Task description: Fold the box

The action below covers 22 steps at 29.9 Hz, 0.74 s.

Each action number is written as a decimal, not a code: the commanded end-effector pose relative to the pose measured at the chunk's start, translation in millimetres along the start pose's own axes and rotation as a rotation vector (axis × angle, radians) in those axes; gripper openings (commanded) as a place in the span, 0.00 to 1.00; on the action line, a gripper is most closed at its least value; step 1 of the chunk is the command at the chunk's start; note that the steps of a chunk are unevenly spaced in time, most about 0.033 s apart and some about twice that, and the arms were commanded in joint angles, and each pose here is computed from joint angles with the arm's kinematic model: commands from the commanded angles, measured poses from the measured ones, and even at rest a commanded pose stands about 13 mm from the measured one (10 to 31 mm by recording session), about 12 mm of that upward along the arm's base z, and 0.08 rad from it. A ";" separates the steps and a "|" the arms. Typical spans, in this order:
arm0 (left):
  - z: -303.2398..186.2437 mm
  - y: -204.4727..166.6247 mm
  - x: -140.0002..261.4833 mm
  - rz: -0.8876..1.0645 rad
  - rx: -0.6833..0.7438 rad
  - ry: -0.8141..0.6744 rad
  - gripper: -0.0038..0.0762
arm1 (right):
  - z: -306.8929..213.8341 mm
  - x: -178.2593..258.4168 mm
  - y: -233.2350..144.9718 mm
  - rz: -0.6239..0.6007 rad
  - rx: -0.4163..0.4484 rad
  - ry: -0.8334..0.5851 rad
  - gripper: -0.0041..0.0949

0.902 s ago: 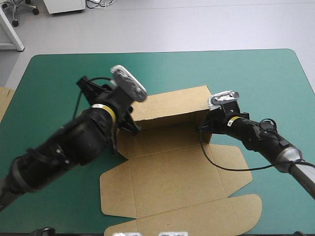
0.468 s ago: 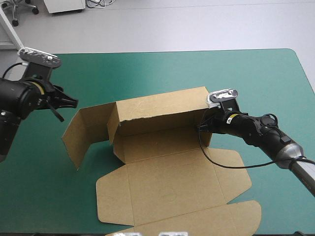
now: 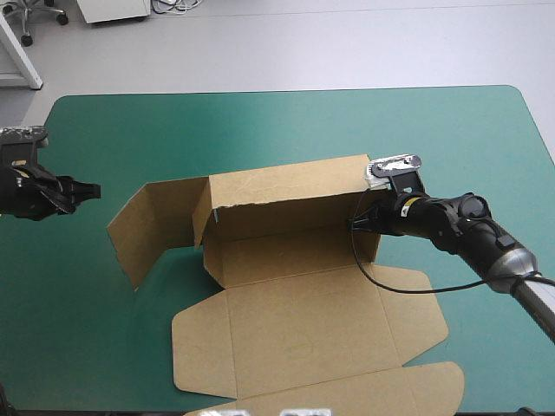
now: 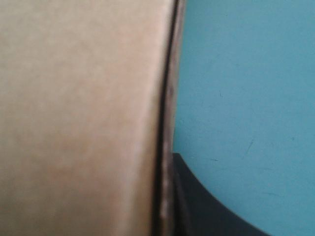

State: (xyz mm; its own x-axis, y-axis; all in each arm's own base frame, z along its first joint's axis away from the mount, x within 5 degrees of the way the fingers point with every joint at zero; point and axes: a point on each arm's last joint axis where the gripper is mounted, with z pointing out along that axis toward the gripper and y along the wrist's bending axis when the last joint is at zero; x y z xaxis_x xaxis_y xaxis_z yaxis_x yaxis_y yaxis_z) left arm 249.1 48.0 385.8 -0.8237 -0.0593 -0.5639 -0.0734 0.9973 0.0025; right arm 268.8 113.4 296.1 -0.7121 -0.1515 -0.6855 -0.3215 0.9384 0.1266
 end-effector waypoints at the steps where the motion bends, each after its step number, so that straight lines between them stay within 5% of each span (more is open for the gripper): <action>1: -1.9 -4.4 -1.3 -0.011 0.047 -0.100 0.44 | -11.9 -10.0 1.5 -0.018 0.000 -0.059 0.28; 5: 3.0 -4.4 1.5 -0.013 0.049 -0.091 0.44 | -12.5 -8.2 1.4 -0.010 0.001 -0.040 0.42; 13: -1.3 -4.9 -1.6 -0.006 0.048 -0.144 0.44 | -16.3 4.5 0.6 -0.026 0.004 0.044 0.43; 22: -1.6 -5.2 -3.5 -0.008 0.052 -0.165 0.44 | -18.1 36.9 -5.1 -0.016 0.005 -0.110 0.43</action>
State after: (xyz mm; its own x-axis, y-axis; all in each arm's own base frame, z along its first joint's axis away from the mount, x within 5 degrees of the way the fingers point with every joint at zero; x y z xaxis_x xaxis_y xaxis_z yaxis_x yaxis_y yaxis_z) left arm 254.9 45.0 370.5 -0.7911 -0.0551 -0.6092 -0.0431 0.9985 -0.0342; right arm 230.6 97.4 268.8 -0.7449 -0.1775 -0.6432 -0.3194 0.9412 0.1102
